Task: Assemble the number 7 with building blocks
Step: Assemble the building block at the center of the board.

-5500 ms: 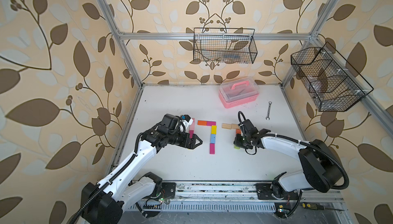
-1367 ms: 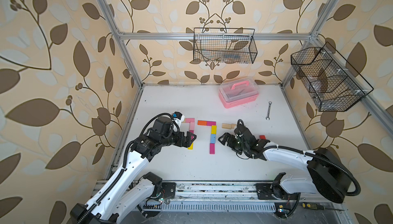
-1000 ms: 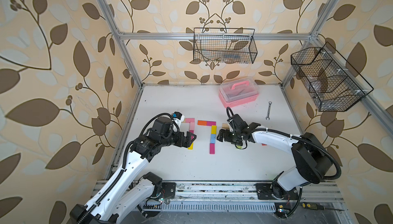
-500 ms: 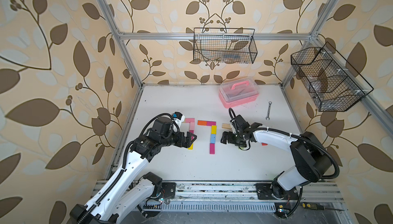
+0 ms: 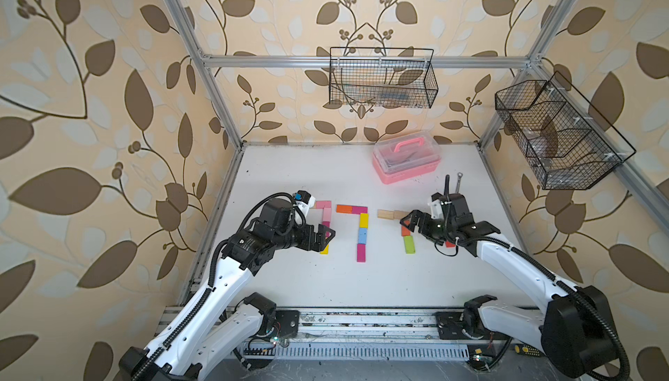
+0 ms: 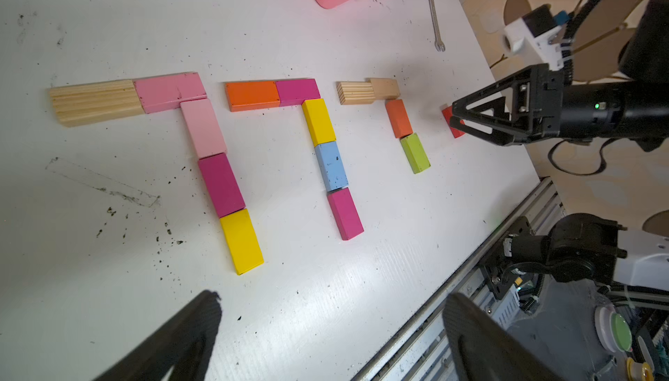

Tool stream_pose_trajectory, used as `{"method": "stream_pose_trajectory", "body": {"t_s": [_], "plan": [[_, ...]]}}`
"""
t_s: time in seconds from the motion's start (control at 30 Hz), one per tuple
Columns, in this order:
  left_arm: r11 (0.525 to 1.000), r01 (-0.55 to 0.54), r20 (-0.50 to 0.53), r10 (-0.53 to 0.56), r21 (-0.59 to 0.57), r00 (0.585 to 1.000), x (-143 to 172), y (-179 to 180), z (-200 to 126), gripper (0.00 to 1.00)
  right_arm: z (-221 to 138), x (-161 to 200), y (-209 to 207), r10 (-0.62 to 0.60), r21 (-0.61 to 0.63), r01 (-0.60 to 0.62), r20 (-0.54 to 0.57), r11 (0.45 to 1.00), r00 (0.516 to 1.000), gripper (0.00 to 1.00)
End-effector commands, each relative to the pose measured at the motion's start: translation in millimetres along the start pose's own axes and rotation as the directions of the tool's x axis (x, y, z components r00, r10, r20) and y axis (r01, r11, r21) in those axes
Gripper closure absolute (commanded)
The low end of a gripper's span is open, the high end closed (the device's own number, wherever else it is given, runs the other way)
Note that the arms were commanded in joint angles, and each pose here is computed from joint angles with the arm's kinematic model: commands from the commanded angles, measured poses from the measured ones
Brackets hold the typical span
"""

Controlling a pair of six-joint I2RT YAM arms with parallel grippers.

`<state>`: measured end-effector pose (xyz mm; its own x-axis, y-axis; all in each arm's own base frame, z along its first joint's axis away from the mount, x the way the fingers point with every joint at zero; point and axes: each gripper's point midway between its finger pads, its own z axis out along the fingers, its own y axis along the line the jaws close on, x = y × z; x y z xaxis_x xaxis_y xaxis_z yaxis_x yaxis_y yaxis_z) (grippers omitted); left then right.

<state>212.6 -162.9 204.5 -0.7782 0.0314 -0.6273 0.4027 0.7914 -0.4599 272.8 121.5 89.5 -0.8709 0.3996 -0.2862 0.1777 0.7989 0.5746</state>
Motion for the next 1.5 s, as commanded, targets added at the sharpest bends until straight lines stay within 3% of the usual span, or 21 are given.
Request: {"method": "stream_pose_trajectory", "body": {"t_s": [0.0,0.3,0.87,1.23,1.4,1.47], "plan": [[0.998,-0.035,-0.007,0.036,0.047,0.999,-1.0,-10.6,-1.1,0.01,5.4,35.0,-19.3,0.025,-0.025,-0.029,-0.142,0.999,0.990,0.00],[0.998,-0.033,-0.013,0.033,0.047,0.999,0.2,-10.2,0.1,0.01,32.2,43.5,-32.1,0.073,-0.074,-0.089,-0.204,0.993,0.976,0.00],[0.998,-0.031,-0.017,0.032,0.047,0.999,0.3,-10.1,0.9,0.01,49.9,48.8,-27.2,0.063,-0.041,-0.074,-0.227,0.996,0.972,0.00],[0.998,-0.031,-0.019,0.032,0.050,0.999,0.7,-10.5,1.0,0.01,28.4,28.9,-26.1,0.036,-0.007,-0.037,-0.139,0.999,0.990,0.00],[0.998,-0.033,-0.015,0.034,0.053,0.999,0.5,-11.1,0.0,0.01,-10.1,5.7,-39.4,-0.029,0.203,0.032,-0.017,0.979,0.999,0.00],[0.998,-0.035,-0.013,0.036,0.057,0.999,0.1,-11.9,-0.1,0.01,-22.1,4.2,-35.2,-0.050,0.213,0.052,-0.016,0.976,0.999,0.00]]}}
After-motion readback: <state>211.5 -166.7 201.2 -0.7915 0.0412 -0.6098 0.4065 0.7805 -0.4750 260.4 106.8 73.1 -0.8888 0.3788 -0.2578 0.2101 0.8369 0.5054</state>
